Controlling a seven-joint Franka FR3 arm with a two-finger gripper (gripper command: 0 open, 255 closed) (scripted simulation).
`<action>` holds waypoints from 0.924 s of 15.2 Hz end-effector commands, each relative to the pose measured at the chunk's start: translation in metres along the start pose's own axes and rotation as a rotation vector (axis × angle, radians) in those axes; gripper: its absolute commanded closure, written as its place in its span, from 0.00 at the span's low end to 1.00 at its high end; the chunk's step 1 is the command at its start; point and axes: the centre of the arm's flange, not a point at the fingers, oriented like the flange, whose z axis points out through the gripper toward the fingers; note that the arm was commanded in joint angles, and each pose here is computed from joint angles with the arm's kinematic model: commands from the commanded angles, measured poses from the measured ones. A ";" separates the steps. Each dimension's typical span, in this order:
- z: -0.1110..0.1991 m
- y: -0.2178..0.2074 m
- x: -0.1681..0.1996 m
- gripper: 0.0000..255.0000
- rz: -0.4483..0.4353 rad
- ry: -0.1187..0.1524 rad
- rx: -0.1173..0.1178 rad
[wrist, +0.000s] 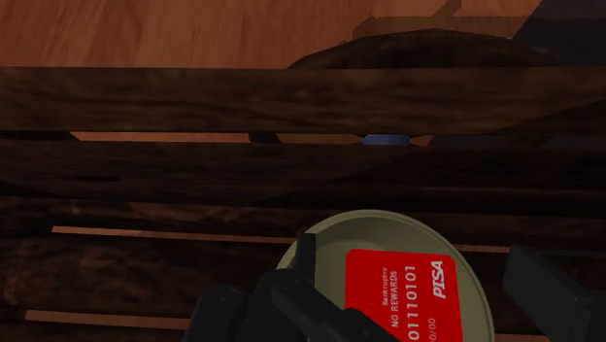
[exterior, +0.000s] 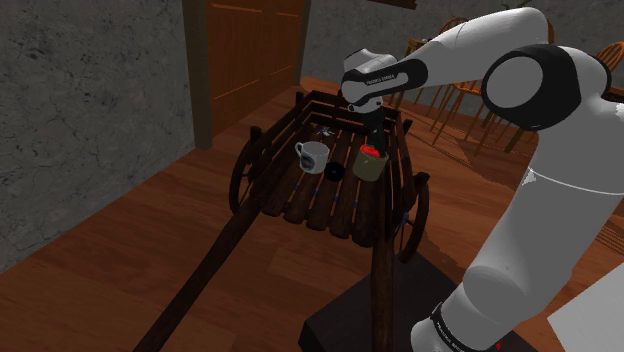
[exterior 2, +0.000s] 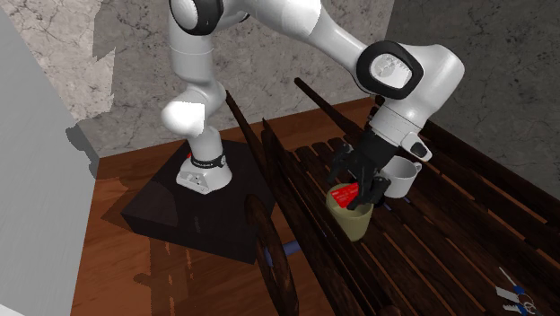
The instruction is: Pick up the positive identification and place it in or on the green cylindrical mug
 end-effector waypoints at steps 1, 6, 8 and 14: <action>0.000 0.000 0.000 0.00 0.000 0.000 0.000; -0.050 0.000 0.000 0.00 0.000 0.000 0.000; -0.050 0.000 0.000 0.00 0.000 0.000 0.000; -0.050 0.000 0.000 0.00 0.000 0.000 0.000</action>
